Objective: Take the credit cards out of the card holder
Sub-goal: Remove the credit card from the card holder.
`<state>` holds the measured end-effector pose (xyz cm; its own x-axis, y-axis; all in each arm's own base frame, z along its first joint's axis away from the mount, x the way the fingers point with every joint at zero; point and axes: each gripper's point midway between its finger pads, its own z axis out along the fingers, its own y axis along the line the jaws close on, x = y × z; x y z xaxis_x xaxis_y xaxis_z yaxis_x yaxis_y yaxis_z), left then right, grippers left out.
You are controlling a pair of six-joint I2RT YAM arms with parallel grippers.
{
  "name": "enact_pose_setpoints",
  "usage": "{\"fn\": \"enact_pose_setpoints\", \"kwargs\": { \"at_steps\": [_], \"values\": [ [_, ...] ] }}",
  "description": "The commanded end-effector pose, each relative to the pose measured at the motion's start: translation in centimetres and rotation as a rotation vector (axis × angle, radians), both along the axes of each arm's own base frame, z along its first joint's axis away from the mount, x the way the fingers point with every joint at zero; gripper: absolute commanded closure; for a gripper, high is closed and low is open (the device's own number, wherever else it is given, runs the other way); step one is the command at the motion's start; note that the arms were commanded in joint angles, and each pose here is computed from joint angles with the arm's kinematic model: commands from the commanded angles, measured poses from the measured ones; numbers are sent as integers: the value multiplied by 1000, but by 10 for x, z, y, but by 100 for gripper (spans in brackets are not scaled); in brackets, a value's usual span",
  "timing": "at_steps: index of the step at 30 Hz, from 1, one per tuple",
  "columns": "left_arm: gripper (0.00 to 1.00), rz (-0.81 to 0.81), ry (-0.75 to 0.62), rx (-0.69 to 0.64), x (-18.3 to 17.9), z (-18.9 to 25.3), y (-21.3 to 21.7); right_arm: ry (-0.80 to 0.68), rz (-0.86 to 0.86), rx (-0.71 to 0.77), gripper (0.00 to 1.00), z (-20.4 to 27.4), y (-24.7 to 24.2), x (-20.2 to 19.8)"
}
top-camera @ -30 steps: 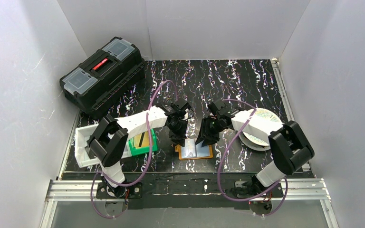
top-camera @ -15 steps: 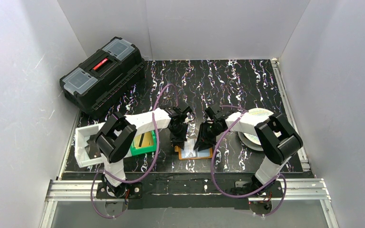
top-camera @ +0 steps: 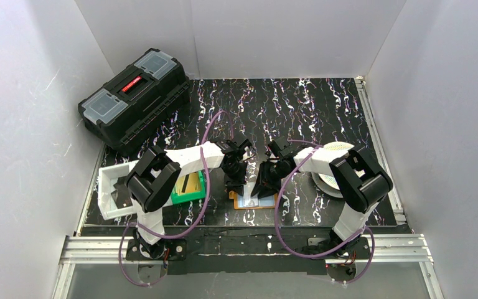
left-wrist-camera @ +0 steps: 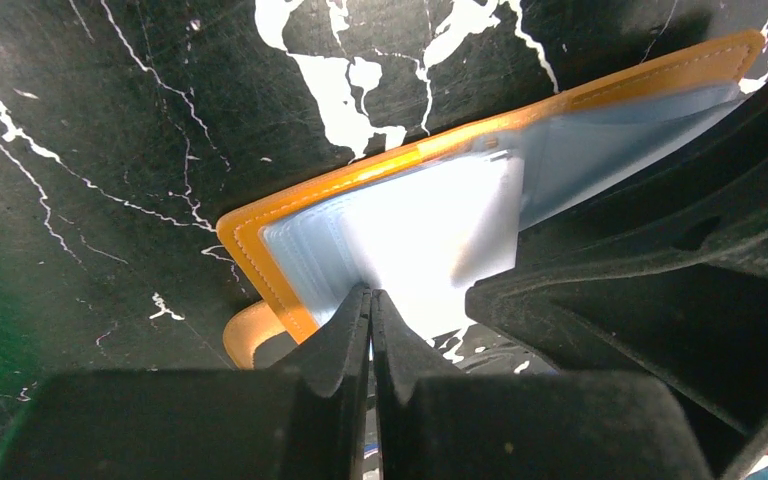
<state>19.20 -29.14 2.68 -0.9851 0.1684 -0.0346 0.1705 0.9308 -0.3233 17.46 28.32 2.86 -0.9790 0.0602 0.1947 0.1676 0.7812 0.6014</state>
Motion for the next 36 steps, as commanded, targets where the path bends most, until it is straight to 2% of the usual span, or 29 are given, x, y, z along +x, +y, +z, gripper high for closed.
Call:
{"fn": "enact_pose_setpoints", "kwargs": {
  "at_steps": [1,6,13,20,28,36],
  "values": [
    [100,14,44,-26,-5,-10,-8,4,5,18,60,-4,2,-3],
    [100,45,52,39,-6,-19,3,8,-17,50,59,1,-2,-1],
    [100,92,89,105,-13,-35,18,47,-101,178,60,2,-13,2],
    [100,104,111,104,-16,-39,18,97,-133,255,71,-4,-7,-3],
    [100,104,118,79,-17,-37,13,105,-147,279,77,-5,-5,-2],
    [100,82,88,7,-13,-23,3,69,-143,282,94,2,-3,5]
  ]
}}
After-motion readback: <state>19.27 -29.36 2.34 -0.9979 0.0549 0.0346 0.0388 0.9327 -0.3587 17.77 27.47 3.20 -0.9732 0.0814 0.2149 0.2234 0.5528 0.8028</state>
